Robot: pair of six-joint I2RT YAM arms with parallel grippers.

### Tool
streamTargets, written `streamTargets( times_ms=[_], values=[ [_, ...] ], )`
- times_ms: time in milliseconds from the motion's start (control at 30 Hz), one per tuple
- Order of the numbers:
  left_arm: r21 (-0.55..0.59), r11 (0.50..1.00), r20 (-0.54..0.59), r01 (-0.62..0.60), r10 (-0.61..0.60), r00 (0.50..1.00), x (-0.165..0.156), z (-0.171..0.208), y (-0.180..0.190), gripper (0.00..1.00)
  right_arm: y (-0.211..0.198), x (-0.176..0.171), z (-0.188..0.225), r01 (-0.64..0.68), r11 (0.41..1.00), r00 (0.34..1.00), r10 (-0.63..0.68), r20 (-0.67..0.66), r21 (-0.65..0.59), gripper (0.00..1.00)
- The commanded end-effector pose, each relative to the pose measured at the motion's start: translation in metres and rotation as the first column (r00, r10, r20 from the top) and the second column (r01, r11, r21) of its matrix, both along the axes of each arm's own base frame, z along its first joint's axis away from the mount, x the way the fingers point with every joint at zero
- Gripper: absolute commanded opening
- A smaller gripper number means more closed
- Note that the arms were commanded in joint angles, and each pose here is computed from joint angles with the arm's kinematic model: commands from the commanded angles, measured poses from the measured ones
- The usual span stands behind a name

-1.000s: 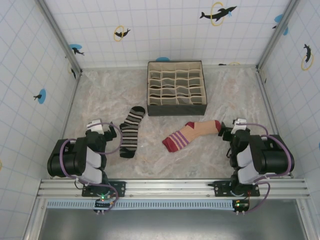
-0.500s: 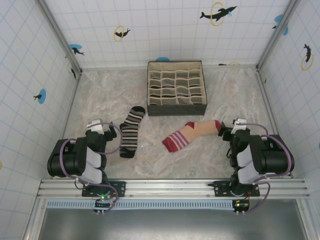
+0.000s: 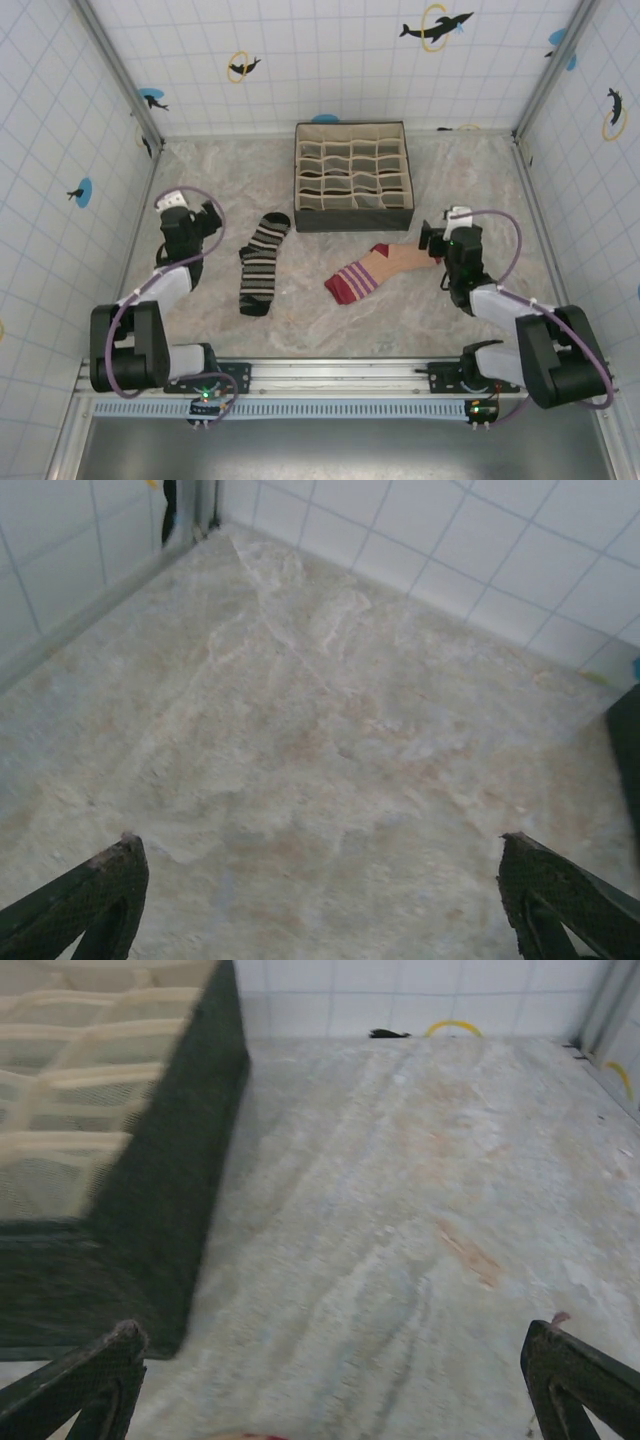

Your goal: Roll the socks

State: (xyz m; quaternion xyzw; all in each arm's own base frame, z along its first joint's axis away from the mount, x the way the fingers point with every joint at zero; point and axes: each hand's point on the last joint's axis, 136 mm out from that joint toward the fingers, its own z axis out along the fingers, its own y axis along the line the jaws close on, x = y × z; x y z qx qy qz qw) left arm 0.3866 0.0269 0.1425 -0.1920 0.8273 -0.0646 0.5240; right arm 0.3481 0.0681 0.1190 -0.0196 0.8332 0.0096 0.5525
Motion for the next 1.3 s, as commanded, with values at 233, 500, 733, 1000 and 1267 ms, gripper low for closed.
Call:
streamTargets(
  times_ms=[233,500,733,1000,1267],
  values=[
    [-0.5,0.865,-0.328,0.023,-0.214,0.92,-0.076,-0.029,-0.098,0.85,0.066,-0.054,0.001,-0.011,1.0,0.968,0.018,-0.251,0.028,1.0],
    [-0.671,0.741,-0.353,0.014,-0.337,0.873,-0.123,-0.039,-0.167,0.75,0.114,-0.097,0.006,-0.158,0.977,0.967,0.125,-0.221,-0.141,1.0],
    [-0.755,0.655,-0.358,0.03,-0.45,0.818,-0.152,-0.046,-0.216,0.66,0.135,-0.122,-0.01,-0.268,0.955,0.939,0.228,-0.256,-0.13,1.0],
    [-0.769,0.635,-0.384,0.079,-0.557,0.736,-0.166,-0.062,-0.26,0.66,0.149,-0.146,-0.033,-0.366,0.923,0.903,0.321,-0.287,-0.12,0.99],
    [-0.748,0.643,-0.411,0.163,-0.642,0.647,-0.175,-0.079,-0.297,0.69,0.156,-0.169,-0.051,-0.433,0.898,0.869,0.393,-0.301,-0.077,0.92]
  ],
)
